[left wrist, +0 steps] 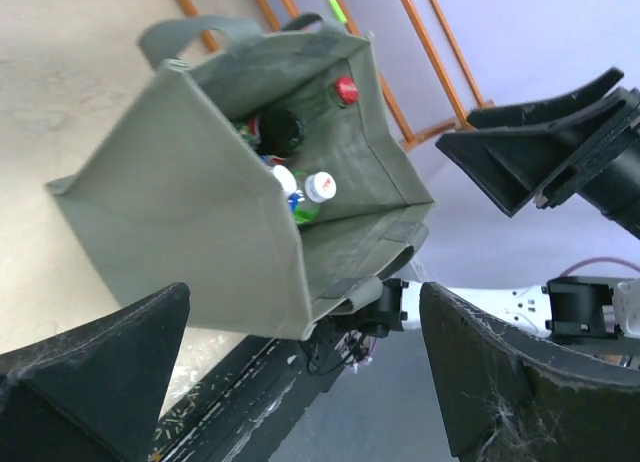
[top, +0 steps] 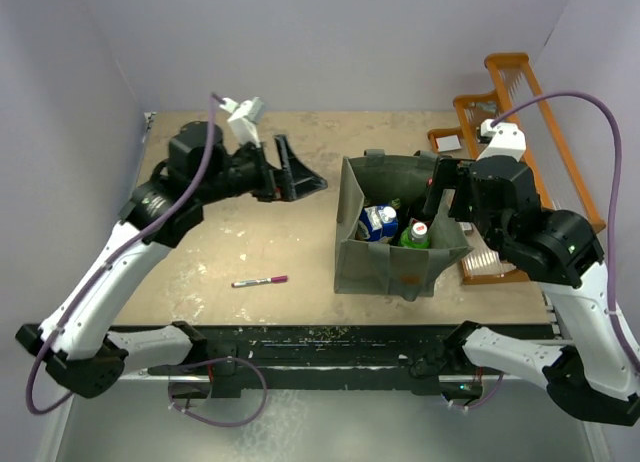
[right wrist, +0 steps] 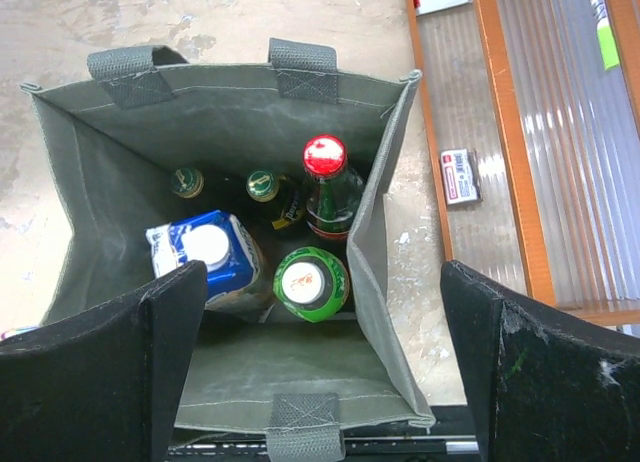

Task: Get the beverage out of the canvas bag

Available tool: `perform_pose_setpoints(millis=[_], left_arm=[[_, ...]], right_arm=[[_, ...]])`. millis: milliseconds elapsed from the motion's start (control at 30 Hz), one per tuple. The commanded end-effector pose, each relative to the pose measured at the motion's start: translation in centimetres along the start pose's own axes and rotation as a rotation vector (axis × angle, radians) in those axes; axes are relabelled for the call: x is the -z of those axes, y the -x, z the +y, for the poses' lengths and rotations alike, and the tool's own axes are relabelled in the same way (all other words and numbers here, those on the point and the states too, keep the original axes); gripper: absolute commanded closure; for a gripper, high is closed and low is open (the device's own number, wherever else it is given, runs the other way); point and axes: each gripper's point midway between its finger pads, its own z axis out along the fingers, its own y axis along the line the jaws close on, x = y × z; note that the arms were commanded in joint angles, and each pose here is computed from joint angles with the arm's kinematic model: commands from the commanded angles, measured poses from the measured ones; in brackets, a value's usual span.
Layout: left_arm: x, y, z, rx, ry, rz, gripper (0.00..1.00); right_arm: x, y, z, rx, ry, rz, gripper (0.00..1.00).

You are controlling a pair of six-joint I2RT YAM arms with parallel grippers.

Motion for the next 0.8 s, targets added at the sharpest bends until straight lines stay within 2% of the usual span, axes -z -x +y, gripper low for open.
perform_pose_setpoints(millis=[0, 200, 433, 533, 667, 767], left_arm=[[-2.5, 1.2, -4.5, -0.087, -0.097, -0.053, 0.01], [-7.3, -2.5, -7.3, -0.191, -0.104, 0.059, 0.01], [-12.2, -5.9, -8.7, -0.352, -0.053, 0.152, 0.01], [-14.0, -6.0, -8.3, -0.415, -0.025, 0.164, 0.01], [-16.1, -5.6, -7.7, -0.501, -0.015, 0.142, 0.01], [-17.7, -5.2, -7.6, -0.516, -0.029, 0.112, 0.01]], right_arm=[[-0.5, 0.6, 0.4, -0.054, -0.006, -0.023, 0.00], [-1.6, -1.6, -0.5, -0.085, -0.122, 0.062, 0.00], [-1.3, -5.3, -1.3, -0.159, -0.121, 0.121, 0.01], [-0.6, -5.8, -1.2, -0.185, -0.071, 0.109, 0.15], [-0.7, -6.7, -1.3, -0.175, -0.036, 0.093, 0.23], [-1.4, -7.0, -1.9, -0.118, -0.083, 0.093, 0.25]])
